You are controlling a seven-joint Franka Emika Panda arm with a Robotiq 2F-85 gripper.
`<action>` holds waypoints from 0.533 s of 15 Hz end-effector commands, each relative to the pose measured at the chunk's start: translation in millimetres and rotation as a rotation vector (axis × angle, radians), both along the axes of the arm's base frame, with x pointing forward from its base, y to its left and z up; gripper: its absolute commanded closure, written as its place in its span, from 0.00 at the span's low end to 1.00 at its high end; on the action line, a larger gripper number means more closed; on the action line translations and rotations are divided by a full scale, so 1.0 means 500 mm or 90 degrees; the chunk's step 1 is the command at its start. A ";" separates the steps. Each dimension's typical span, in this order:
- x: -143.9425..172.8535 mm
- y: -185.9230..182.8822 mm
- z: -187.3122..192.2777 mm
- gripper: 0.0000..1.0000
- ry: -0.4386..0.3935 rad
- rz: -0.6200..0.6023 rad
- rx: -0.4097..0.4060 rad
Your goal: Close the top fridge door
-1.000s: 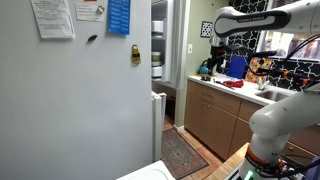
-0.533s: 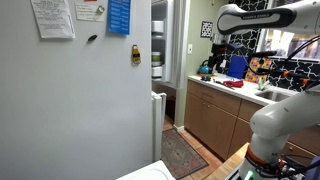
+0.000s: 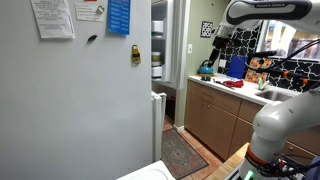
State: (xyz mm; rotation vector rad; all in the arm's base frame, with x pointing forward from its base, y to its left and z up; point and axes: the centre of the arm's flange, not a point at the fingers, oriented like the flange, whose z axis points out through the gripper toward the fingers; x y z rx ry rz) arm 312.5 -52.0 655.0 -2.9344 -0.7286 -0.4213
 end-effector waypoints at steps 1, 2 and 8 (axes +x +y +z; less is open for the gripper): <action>-0.024 -0.003 0.028 0.00 -0.045 0.104 0.054; -0.027 0.000 0.035 0.00 -0.058 0.129 0.065; -0.037 0.012 0.068 0.00 -0.148 0.279 0.122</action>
